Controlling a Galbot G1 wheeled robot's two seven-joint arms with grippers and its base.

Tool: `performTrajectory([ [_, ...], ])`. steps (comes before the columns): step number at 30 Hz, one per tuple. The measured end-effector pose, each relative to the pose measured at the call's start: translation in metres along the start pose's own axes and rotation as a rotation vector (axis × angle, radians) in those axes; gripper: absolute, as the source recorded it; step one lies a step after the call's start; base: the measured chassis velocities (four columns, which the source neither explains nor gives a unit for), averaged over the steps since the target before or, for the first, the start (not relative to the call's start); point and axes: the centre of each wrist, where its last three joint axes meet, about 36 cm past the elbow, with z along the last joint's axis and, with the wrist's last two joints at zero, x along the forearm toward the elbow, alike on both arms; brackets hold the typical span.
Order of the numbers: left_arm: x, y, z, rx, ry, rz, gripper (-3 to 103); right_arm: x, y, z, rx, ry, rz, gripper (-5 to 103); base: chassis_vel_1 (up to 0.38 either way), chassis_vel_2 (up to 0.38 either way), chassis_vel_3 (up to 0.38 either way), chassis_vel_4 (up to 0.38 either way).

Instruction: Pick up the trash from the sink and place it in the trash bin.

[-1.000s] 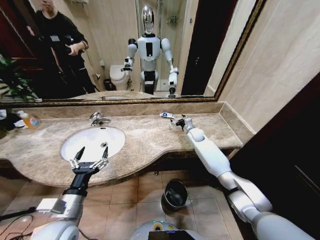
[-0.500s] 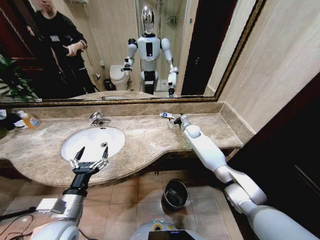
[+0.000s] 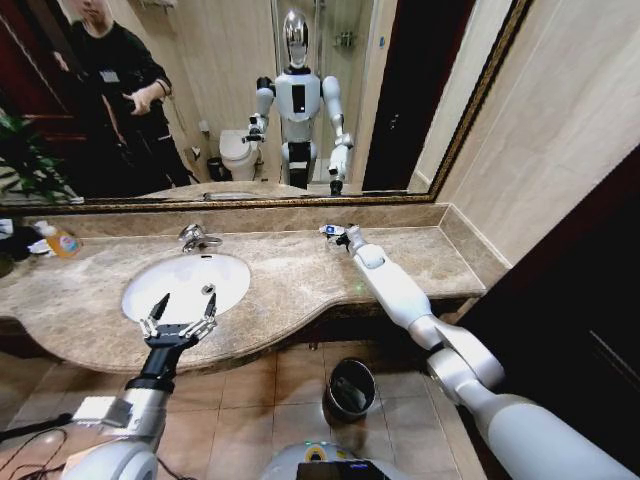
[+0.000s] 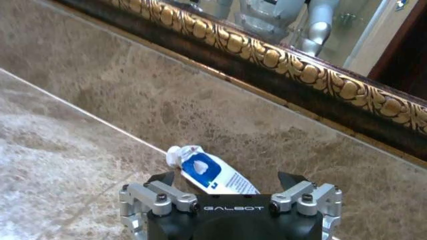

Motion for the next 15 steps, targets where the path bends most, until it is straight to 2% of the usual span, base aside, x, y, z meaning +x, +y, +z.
performTrajectory([
  [15, 0.0000, 0.0000, 0.0000, 0.000, 0.000, 0.000, 100, -0.0058, -0.0089, 0.0054, 0.096, 0.062, 0.061, 100, 0.000, 0.000, 0.000, 0.000],
])
